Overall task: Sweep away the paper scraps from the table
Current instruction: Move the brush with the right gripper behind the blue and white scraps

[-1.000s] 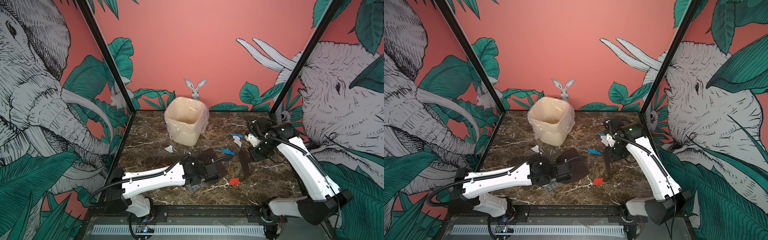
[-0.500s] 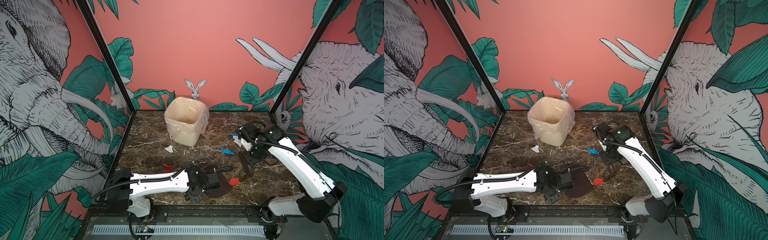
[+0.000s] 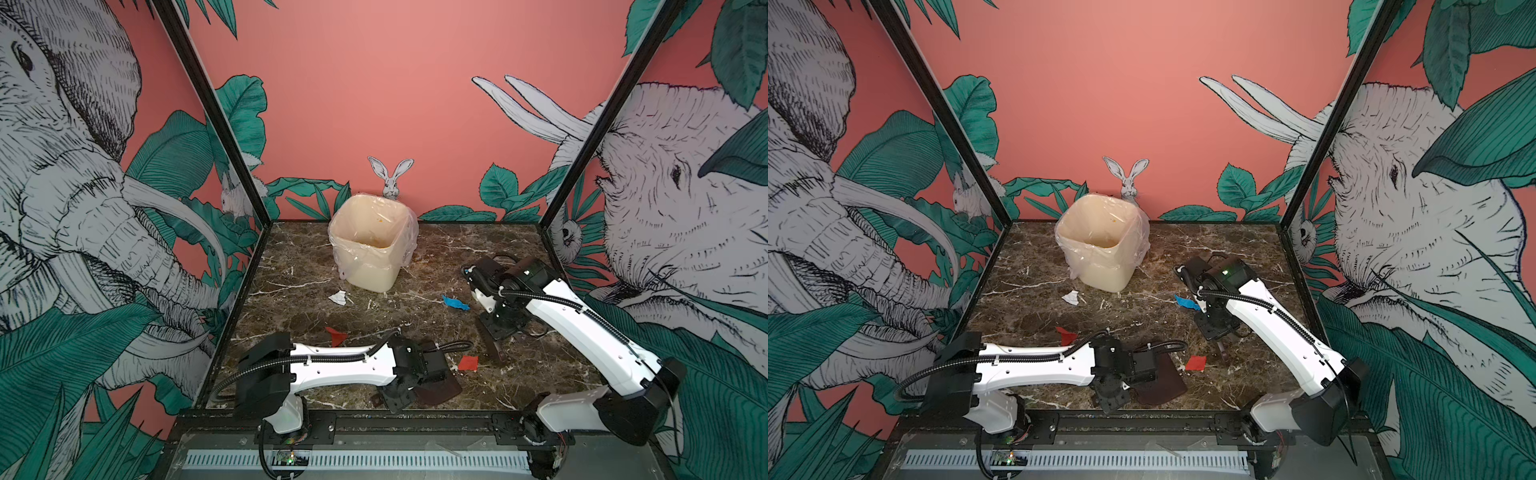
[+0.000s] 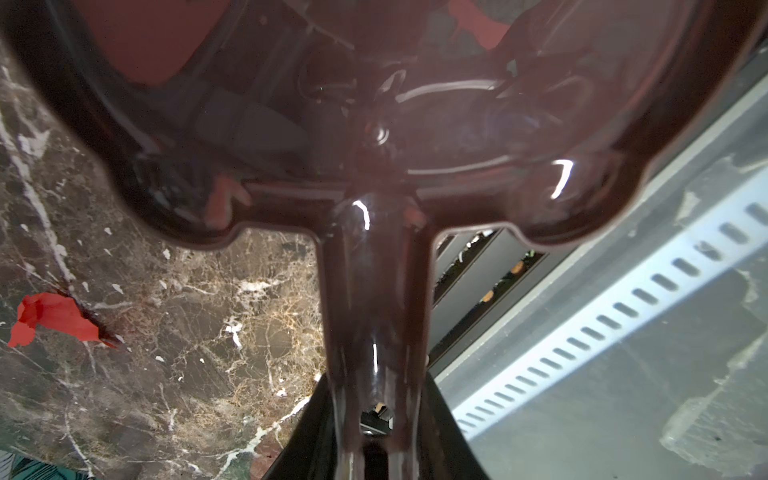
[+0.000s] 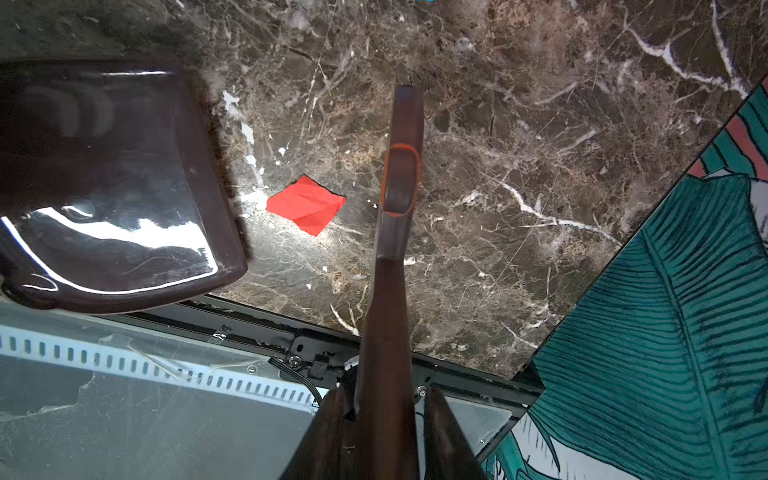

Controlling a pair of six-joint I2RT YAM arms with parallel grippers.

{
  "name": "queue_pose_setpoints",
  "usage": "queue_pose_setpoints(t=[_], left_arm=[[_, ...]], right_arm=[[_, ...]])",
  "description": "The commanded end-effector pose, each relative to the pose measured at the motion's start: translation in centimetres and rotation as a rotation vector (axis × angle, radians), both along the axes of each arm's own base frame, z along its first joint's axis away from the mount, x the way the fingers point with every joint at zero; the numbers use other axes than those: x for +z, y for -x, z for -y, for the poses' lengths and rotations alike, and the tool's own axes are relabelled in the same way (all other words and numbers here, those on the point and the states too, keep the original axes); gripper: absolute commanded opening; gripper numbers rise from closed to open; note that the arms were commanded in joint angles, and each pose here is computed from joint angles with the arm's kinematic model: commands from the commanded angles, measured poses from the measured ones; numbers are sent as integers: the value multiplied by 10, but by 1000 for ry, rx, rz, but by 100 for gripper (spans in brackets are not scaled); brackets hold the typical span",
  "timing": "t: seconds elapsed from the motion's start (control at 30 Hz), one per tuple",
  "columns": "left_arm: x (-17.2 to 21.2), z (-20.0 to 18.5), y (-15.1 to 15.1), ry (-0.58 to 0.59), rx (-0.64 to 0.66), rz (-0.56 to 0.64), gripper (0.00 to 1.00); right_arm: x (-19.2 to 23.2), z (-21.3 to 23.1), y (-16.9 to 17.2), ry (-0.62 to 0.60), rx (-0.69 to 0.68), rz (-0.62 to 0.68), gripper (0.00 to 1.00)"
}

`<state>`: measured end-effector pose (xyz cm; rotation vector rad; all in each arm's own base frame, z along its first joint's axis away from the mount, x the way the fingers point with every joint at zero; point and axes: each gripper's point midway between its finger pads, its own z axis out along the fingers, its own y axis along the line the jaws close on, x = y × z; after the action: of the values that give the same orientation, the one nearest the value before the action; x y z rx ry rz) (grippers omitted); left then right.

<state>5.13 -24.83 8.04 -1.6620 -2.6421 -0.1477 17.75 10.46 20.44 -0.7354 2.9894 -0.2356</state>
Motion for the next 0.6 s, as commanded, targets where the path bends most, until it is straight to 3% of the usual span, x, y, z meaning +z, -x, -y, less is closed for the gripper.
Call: queue_pose_setpoints(t=[0.0, 0.57], left_arm=[[6, 1, -3, -4, -24, 21, 0], [4, 13, 4, 13, -42, -29, 0]], right_arm=[[-3, 0, 7, 8, -2, -19, 0], [-12, -16, 12, -16, 44, -48, 0]])
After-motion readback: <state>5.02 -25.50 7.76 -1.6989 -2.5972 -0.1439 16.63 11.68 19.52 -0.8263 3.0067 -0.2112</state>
